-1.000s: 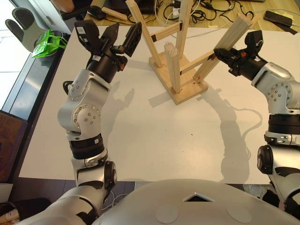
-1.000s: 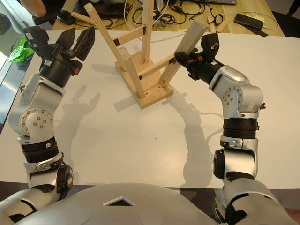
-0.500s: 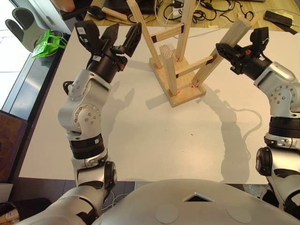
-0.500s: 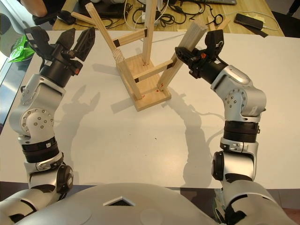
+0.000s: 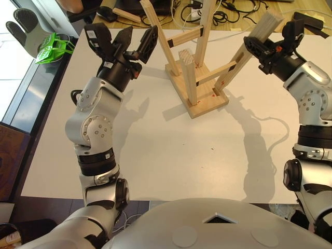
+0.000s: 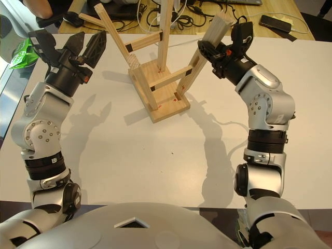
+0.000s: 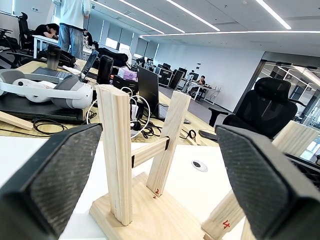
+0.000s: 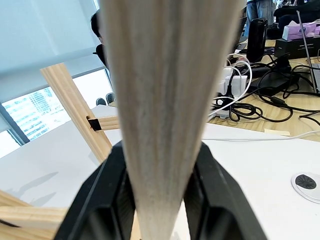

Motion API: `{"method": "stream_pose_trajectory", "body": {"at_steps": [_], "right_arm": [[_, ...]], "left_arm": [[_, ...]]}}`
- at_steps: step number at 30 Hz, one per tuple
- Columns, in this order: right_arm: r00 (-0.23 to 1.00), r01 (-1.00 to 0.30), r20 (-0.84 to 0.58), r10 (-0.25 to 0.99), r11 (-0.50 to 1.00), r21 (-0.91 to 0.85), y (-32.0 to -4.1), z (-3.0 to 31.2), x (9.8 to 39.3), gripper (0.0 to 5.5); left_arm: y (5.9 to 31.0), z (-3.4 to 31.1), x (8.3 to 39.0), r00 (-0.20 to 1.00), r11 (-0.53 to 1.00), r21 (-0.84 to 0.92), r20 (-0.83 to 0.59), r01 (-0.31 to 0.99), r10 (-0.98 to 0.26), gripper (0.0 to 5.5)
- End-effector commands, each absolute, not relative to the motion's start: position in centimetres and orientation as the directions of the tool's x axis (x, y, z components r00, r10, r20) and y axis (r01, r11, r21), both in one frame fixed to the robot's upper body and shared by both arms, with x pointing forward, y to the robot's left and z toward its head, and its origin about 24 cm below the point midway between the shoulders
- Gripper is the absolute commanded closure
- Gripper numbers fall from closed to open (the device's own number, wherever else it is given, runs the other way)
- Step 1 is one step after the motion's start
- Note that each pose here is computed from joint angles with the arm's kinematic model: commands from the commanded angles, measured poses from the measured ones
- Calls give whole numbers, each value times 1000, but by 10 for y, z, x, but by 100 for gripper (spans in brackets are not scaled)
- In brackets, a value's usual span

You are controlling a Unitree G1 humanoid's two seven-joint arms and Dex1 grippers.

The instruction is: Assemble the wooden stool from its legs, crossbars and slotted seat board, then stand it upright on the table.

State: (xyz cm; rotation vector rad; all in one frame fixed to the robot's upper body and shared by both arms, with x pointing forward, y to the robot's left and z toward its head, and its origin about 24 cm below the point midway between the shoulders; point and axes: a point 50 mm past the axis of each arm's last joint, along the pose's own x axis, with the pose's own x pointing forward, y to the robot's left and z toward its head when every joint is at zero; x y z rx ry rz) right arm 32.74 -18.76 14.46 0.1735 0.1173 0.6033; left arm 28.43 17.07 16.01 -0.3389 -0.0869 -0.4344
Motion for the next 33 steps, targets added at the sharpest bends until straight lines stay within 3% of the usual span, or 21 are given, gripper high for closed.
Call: {"method": "stream_pose_trajectory", "body": {"at_steps": [1, 33], "right_arm": [[823, -540, -64, 565, 812, 220, -187, 144, 326, 432], [857, -472, -31, 514, 809, 350, -196, 151, 327, 439]], "left_arm": [[169, 159, 284, 907, 854, -304, 152, 422, -394, 134], [169, 160, 286, 903, 851, -300, 153, 431, -402, 134]]}}
